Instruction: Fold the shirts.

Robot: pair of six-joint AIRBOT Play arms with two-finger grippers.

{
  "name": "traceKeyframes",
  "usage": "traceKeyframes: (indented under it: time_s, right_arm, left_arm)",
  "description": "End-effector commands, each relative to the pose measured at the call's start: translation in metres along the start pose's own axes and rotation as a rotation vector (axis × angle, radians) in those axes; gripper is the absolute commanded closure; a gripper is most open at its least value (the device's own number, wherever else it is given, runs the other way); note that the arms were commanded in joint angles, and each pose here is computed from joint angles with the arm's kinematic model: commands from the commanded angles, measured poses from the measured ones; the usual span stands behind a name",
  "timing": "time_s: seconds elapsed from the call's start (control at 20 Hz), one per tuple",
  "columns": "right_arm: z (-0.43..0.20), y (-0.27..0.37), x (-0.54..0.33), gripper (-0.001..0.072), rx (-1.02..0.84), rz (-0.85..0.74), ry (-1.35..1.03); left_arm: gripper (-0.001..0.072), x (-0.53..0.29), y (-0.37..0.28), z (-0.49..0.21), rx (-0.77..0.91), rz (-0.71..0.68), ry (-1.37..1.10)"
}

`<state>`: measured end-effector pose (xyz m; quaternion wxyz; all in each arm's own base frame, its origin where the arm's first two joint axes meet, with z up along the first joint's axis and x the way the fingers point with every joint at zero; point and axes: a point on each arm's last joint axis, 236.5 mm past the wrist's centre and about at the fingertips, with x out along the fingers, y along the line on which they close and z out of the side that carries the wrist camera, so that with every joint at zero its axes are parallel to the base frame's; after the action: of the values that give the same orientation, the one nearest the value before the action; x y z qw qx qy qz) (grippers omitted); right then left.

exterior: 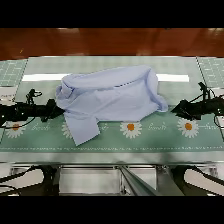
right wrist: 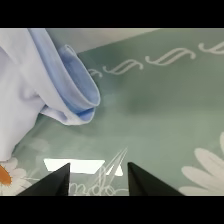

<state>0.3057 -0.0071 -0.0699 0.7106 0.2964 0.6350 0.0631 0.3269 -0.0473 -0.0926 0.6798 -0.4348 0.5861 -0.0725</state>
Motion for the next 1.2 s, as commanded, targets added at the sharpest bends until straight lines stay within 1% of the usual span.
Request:
traceKeyframes:
  time_s: [0.0,0.3,0.45,0.5,0.55,0.6,0.65,0.8,0.85,0.95,1.05,1.15]
  right_arm:
    - [-0.002,0.006,0.014,0.0291,-0.016,0.064,0.037]
    - [0.025,0.014,0.032,0.0292,0.026,0.145,0.016]
    - [0.028,0.026,0.054,0.0292,-0.02,0.142,0.06]
    - [0.03,0.032,0.061,0.0306,-0.042,0.138,0.07]
    - [0.032,0.038,0.066,0.0362,-0.05,0.135,0.077]
    - [0.034,0.044,0.069,0.0502,-0.052,0.133,0.08]
    - [0.036,0.049,0.069,0.0679,-0.06,0.134,0.078]
    - [0.047,0.067,0.043,0.0687,-0.126,0.163,0.09]
    - [0.056,0.074,0.025,0.0687,-0.162,0.152,0.07]
    - [0.088,0.093,-0.029,0.0687,-0.25,0.089,-0.054]
    - [0.122,0.126,-0.102,0.0688,-0.346,0.032,-0.253]
    - [0.159,0.17,-0.184,0.0688,-0.369,0.003,-0.511]
  left_arm:
    - [0.0689,-0.001,-0.004,-0.002,0.006,-0.01,0.014]
    - [0.0689,-0.001,-0.004,-0.002,0.003,-0.01,0.015]
    - [0.0689,-0.001,-0.004,-0.002,0.003,-0.009,0.016]
    - [0.0689,-0.001,-0.004,-0.002,0.003,-0.01,0.016]
    - [0.0689,-0.001,-0.005,-0.002,0.003,-0.01,0.016]
    - [0.0689,-0.001,-0.005,-0.002,0.003,-0.011,0.017]
    - [0.069,-0.001,-0.006,-0.002,0.005,-0.012,0.018]
    - [0.0689,-0.014,-0.023,0.01,0.048,-0.035,-0.014]
    - [0.069,-0.028,-0.039,0.022,0.086,-0.057,-0.051]
    - [0.0689,-0.069,-0.089,0.051,0.182,-0.126,-0.174]
    - [0.069,-0.129,-0.16,0.077,0.311,-0.223,-0.347]
    - [0.069,-0.189,-0.242,0.089,0.408,-0.33,-0.54]
